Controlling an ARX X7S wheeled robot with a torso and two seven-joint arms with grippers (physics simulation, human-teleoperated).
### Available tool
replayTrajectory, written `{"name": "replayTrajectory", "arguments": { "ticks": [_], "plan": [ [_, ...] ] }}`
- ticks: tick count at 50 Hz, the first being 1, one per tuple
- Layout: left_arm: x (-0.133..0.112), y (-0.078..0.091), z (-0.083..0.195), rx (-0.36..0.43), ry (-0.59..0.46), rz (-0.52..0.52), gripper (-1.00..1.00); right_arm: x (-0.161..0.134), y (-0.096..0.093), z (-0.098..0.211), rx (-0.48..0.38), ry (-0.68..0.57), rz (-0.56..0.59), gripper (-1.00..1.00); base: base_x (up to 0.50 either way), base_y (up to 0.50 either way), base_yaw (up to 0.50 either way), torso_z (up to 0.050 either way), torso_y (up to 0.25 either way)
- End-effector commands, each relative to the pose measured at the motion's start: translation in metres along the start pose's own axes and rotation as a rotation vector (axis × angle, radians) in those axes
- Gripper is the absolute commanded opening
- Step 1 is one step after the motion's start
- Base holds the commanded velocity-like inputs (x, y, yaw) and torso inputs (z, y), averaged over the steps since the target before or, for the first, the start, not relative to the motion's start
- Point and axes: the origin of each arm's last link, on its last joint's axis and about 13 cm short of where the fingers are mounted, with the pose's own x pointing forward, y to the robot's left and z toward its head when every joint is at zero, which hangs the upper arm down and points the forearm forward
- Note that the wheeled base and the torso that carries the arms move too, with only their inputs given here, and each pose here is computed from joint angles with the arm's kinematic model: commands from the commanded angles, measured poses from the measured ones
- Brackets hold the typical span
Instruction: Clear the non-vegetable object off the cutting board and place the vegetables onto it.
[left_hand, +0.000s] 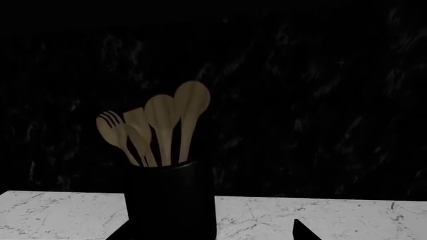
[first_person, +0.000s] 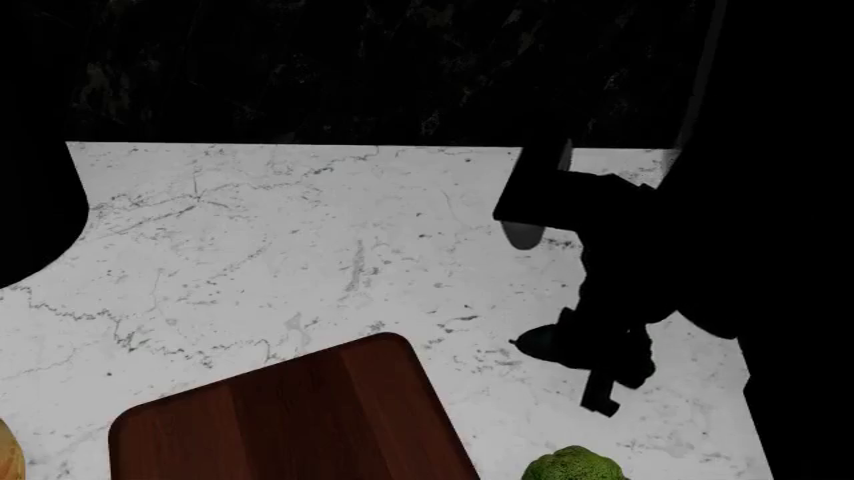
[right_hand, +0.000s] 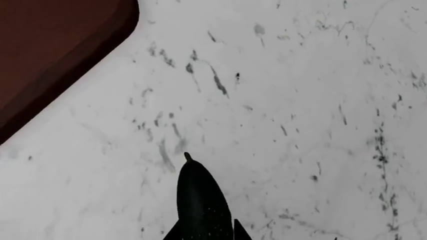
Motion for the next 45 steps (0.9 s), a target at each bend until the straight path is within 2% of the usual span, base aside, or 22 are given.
{"name": "replayTrajectory", "arguments": {
  "ticks": [1, 15, 20, 32, 45],
  "plan": [
    [-0.007, 0.003, 0.005, -0.03, -0.064, -0.034, 1.0, -0.021, 0.012, 0.018, -0.046, -0.017, 0.019, -1.0, 0.0, 0.0, 0.0, 0.0, 0.0],
    [-0.012, 0.006, 0.007, -0.056, -0.083, -0.042, 1.0, -0.063, 0.016, 0.043, -0.094, -0.048, -0.045, -1.0, 0.0, 0.0, 0.0, 0.0, 0.0],
    [-0.012, 0.007, 0.007, -0.061, -0.087, -0.046, 1.0, -0.072, 0.025, 0.056, -0.166, -0.098, -0.064, -1.0, 0.0, 0.0, 0.0, 0.0, 0.0],
    [-0.016, 0.01, 0.006, -0.066, -0.092, -0.044, 1.0, -0.072, 0.055, 0.083, -0.323, -0.143, -0.009, -1.0, 0.0, 0.0, 0.0, 0.0, 0.0],
    [-0.02, 0.013, 0.004, -0.072, -0.093, -0.032, 1.0, -0.064, 0.067, 0.109, -0.421, -0.192, 0.029, -1.0, 0.0, 0.0, 0.0, 0.0, 0.0]
  ]
}}
